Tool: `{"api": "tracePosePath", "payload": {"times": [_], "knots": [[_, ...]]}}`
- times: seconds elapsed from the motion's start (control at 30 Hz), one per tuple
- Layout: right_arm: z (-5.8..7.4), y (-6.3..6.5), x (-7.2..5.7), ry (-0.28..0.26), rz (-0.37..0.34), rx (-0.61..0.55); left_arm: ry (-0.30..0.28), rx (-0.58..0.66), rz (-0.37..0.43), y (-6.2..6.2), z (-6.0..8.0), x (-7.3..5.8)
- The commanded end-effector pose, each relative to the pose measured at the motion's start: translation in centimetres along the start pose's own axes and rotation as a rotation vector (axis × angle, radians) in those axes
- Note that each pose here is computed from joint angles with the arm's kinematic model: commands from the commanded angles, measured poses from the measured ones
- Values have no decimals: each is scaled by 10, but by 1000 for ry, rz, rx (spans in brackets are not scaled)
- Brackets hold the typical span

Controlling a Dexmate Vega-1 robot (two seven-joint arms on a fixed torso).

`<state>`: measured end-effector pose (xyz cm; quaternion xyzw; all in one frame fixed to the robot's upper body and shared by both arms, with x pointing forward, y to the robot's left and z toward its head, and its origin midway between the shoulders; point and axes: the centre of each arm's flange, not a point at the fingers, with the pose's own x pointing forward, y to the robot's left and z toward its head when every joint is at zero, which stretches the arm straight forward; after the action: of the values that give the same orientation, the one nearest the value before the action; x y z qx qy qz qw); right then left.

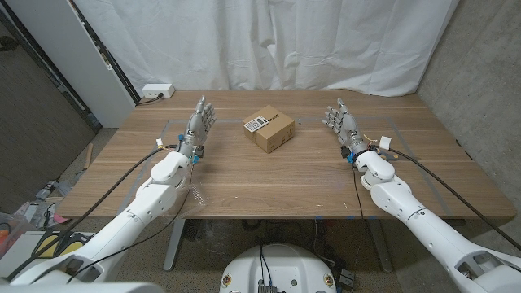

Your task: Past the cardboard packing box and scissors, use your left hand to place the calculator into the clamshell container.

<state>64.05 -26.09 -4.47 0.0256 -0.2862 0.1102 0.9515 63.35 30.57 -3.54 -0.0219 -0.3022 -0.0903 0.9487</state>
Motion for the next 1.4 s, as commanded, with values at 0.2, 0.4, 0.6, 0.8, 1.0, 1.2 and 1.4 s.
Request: {"api": "tracePosePath", "payload": {"times": [0.2, 0.4, 0.6, 0.8, 1.0, 1.2, 1.4], "knots": [[6, 0, -8, 7, -17, -12, -59, 39, 0, 5, 18, -7], [5, 0, -9, 18, -24, -7, -101, 67, 8, 6, 28, -6], [10, 1, -11, 16, -39, -10, -123, 106, 2, 8, 36, -6], [19, 2, -14, 9, -47, -21, -138, 145, -26, 6, 39, -5], [24, 5, -19, 11, -64, -23, -172, 180, -24, 5, 43, -9], [24, 9, -18, 15, -69, -7, -180, 232, -10, 10, 49, -18], [24, 11, -17, 5, -72, 5, -191, 314, 5, 12, 56, -23]]}}
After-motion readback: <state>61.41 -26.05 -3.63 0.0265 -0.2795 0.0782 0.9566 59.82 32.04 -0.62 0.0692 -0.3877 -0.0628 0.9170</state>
